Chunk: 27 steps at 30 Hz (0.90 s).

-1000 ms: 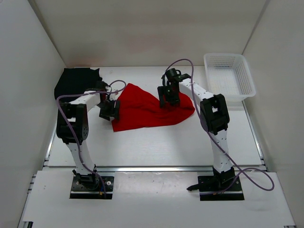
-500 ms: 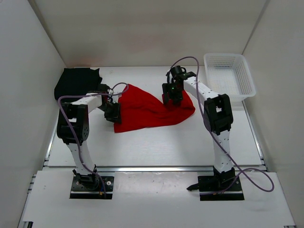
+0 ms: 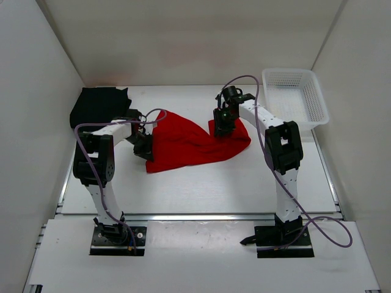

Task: Fold and stack the t-shirts
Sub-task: Flatten out the tshirt

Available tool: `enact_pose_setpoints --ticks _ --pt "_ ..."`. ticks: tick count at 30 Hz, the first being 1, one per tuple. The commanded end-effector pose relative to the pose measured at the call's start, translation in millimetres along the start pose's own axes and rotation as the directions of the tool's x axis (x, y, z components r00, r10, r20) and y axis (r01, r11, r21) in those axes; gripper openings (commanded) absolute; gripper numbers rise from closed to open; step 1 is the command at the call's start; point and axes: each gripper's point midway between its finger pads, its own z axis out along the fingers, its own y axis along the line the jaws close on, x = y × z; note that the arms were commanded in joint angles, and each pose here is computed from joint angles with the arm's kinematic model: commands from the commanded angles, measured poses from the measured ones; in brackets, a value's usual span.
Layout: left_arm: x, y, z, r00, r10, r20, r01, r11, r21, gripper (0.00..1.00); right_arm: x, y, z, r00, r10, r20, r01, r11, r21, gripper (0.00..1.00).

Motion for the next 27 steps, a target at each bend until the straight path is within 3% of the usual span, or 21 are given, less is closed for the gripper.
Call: enact_pose_setpoints --ticks 1,7,11,13,14,17,20,23,26,27 --pt "-15 -19 -30 0.993 0.08 0.082 -0.083 0.996 0.029 0.0 -21 17 -9 0.999 -0.004 0.053 0.008 0.997 -0.075 0.28" --pt "-22 -19 -38 0.991 0.09 0.103 -0.092 0.996 0.012 0.0 -3 22 -14 1.0 -0.021 0.02 0.022 0.998 -0.065 0.4" --pt "-20 -16 -36 0.992 0.085 0.093 -0.086 0.996 0.002 0.0 9 14 1 1.0 -0.005 -0.023 0.004 0.999 -0.053 0.38" --pt "-21 -18 -38 0.991 0.09 0.095 -0.092 0.996 0.014 0.0 4 15 9 1.0 -0.009 -0.027 0.008 0.998 -0.06 0.27" --pt "-23 -16 -39 0.99 0.097 0.101 -0.098 0.995 0.01 0.0 1 18 9 0.999 -0.018 -0.027 0.017 0.998 -0.064 0.01" --pt "-39 -19 -54 0.978 0.147 0.148 -0.146 0.989 -0.016 0.0 -23 19 -3 0.999 -0.017 0.036 0.02 0.997 -0.072 0.0" --pt "-90 0 -101 0.919 0.267 0.29 -0.205 0.952 -0.226 0.0 -68 1 -50 0.983 -0.007 0.183 0.009 1.0 -0.007 0.0" --pt "-150 16 -172 0.82 0.4 0.41 -0.188 0.864 -0.466 0.0 -142 -10 -170 0.873 0.0 0.488 0.002 1.0 -0.004 0.0" --pt "-188 16 -235 0.728 0.482 0.488 -0.129 0.795 -0.592 0.0 -167 -18 -251 0.764 0.0 0.645 -0.009 1.0 0.01 0.0" --pt "-192 16 -248 0.708 0.498 0.501 -0.116 0.781 -0.613 0.0 -168 -18 -260 0.752 0.002 0.659 -0.009 1.0 0.008 0.0"
